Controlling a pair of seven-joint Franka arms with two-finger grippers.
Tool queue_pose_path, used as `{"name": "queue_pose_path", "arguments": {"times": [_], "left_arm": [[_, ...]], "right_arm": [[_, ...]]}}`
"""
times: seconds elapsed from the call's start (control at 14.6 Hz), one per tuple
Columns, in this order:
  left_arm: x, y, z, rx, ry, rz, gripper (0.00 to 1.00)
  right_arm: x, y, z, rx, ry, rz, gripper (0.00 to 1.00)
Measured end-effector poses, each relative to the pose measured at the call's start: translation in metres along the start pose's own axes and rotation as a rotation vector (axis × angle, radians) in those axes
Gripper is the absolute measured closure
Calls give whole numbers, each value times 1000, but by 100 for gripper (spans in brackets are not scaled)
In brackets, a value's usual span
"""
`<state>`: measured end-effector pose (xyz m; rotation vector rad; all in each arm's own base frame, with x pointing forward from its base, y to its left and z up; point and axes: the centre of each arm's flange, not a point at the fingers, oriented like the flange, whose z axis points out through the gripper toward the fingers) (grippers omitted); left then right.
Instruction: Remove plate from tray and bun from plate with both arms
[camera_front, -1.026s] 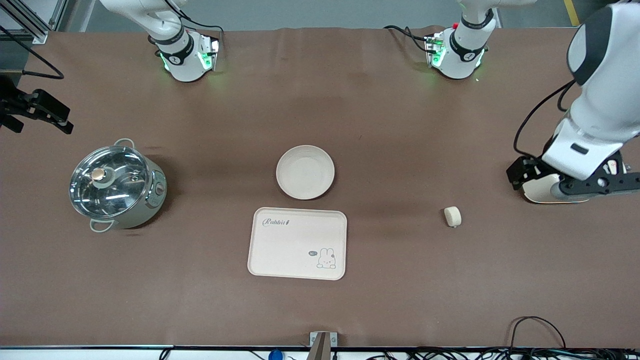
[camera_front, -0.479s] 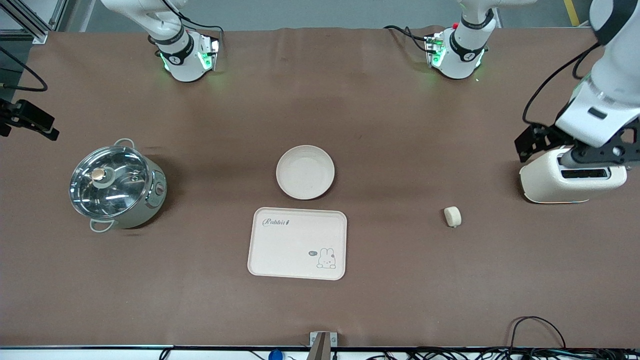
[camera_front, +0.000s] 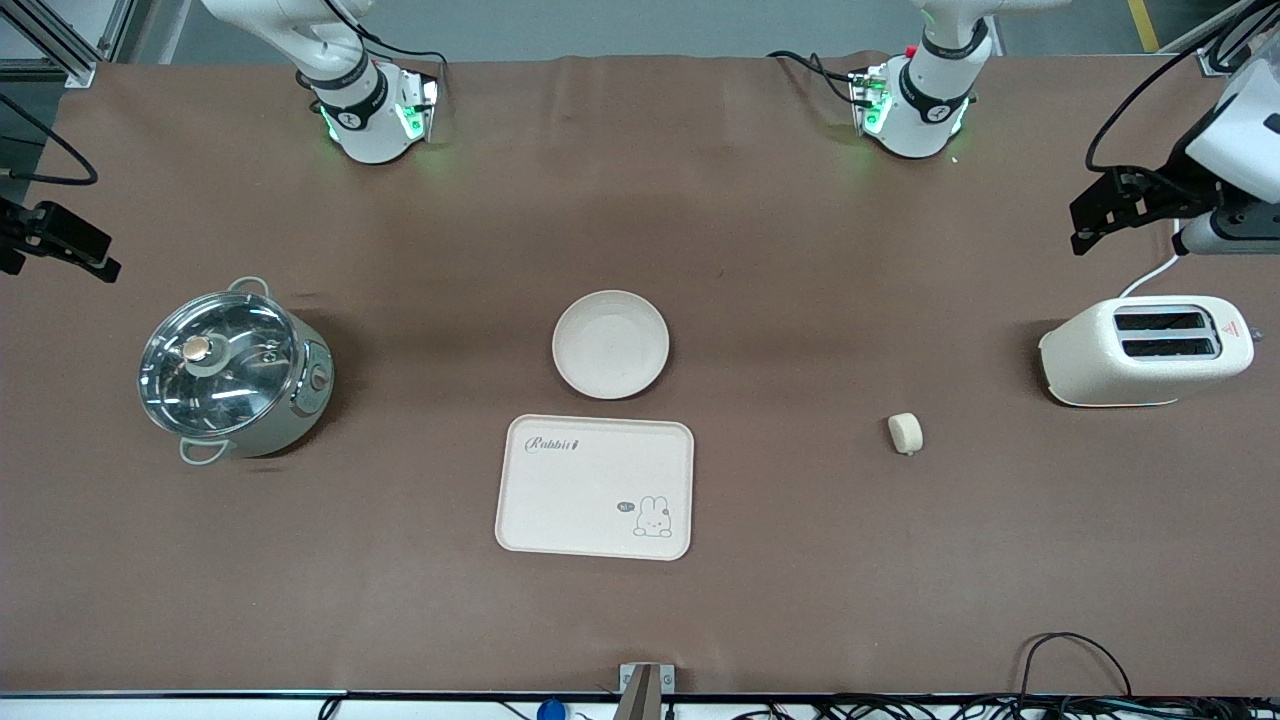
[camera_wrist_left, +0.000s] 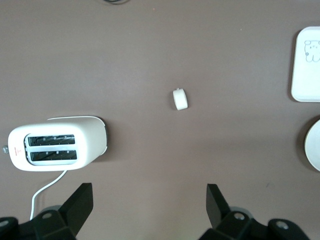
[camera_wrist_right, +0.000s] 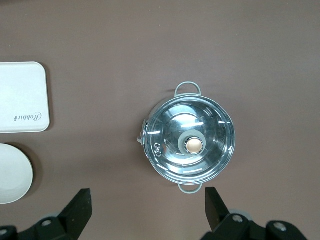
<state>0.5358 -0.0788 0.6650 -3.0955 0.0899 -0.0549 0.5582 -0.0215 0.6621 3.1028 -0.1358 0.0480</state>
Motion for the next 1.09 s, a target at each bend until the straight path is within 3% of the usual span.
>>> {"name": "queue_pose_path", "arguments": {"times": [0.41,1.09], "left_arm": [[-14,-9,4,-37,-47,-22,0],[-14,2,2,-37,-46,-3,0]], "right_arm": [[0,-3,0,1,0,-6,0],[0,-9,-1,3,8,-16,0]]}}
